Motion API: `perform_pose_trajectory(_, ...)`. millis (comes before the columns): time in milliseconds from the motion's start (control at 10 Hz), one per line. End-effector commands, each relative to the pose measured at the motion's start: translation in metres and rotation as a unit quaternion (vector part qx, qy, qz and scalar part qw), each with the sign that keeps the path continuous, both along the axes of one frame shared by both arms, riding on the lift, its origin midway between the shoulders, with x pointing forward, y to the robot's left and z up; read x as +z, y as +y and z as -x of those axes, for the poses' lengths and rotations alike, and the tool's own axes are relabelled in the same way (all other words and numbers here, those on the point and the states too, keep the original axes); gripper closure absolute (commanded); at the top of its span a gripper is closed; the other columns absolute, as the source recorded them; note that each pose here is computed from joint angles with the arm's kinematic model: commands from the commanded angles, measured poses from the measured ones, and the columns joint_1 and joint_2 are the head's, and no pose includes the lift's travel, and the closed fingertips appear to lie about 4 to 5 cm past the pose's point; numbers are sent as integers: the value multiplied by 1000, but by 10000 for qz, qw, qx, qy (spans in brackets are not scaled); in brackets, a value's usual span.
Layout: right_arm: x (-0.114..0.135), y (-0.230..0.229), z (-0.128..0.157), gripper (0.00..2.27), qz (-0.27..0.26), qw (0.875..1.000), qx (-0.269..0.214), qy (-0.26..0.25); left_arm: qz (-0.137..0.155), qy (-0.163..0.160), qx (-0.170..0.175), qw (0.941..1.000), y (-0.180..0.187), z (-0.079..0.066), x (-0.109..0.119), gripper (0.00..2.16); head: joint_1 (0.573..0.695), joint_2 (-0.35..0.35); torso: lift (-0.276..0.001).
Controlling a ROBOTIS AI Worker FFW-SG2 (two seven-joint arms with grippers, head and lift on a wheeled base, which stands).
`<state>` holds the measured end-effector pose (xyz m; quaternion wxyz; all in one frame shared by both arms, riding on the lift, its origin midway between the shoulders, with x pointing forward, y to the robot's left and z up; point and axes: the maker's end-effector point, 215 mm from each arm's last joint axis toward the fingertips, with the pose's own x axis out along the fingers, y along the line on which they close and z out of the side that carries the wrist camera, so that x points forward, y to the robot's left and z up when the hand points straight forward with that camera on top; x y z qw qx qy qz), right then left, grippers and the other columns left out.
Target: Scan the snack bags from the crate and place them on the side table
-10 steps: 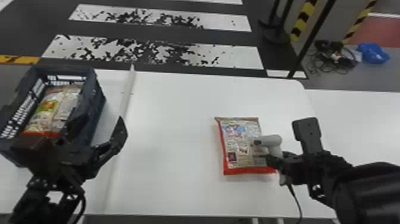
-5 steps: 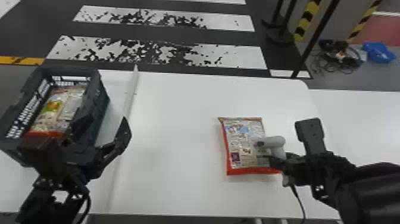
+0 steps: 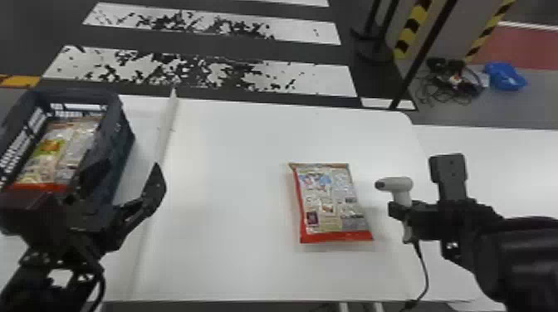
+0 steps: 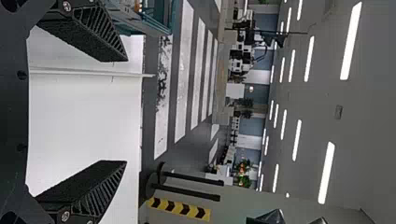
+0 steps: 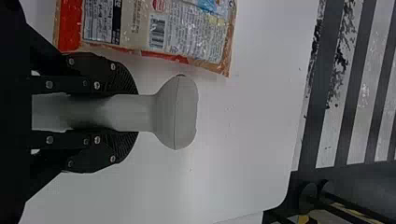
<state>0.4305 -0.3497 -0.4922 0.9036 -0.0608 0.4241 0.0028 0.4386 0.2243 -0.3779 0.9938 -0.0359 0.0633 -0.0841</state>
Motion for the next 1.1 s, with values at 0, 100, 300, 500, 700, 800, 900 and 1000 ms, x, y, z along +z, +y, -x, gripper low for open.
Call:
perform_pose_trajectory(0, -7, -27, -9, 2250, 73, 9998, -184, -10, 5, -9, -8, 10000, -1, 0, 1, 97, 695, -159, -81)
perform_pose_trajectory(100, -13, -42, -14, 2250, 151, 9995, -264, 9, 7, -1, -10, 10000, -1, 1, 0, 97, 695, -170, -81)
perform_pose_trajectory(300, -23, -56, -21, 2246, 207, 9993, -318, -45, 5, -2, -6, 10000, -1, 2, 1, 97, 695, -212, -81)
perform_pose_trajectory(500, -31, -63, -26, 2246, 217, 9991, -354, -53, 15, -10, -2, 10000, -1, 3, 1, 97, 695, -227, -81)
perform_pose_trajectory(700, -40, -69, -26, 2246, 233, 9990, -377, 13, 19, -8, -9, 10000, -2, 3, 1, 97, 695, -235, -81)
perform_pose_trajectory(800, -44, -69, -24, 2246, 229, 9990, -384, 44, 19, -8, -9, 10000, -2, 3, 1, 97, 695, -239, -81)
perform_pose_trajectory(900, -47, -69, -23, 2246, 232, 9990, -382, 77, 19, 0, -9, 10000, -2, 3, 0, 97, 695, -242, -81)
perform_pose_trajectory(1000, -49, -67, -22, 2175, 230, 9990, -365, 99, 19, 0, -9, 10000, -2, 3, 0, 97, 695, -243, -81)
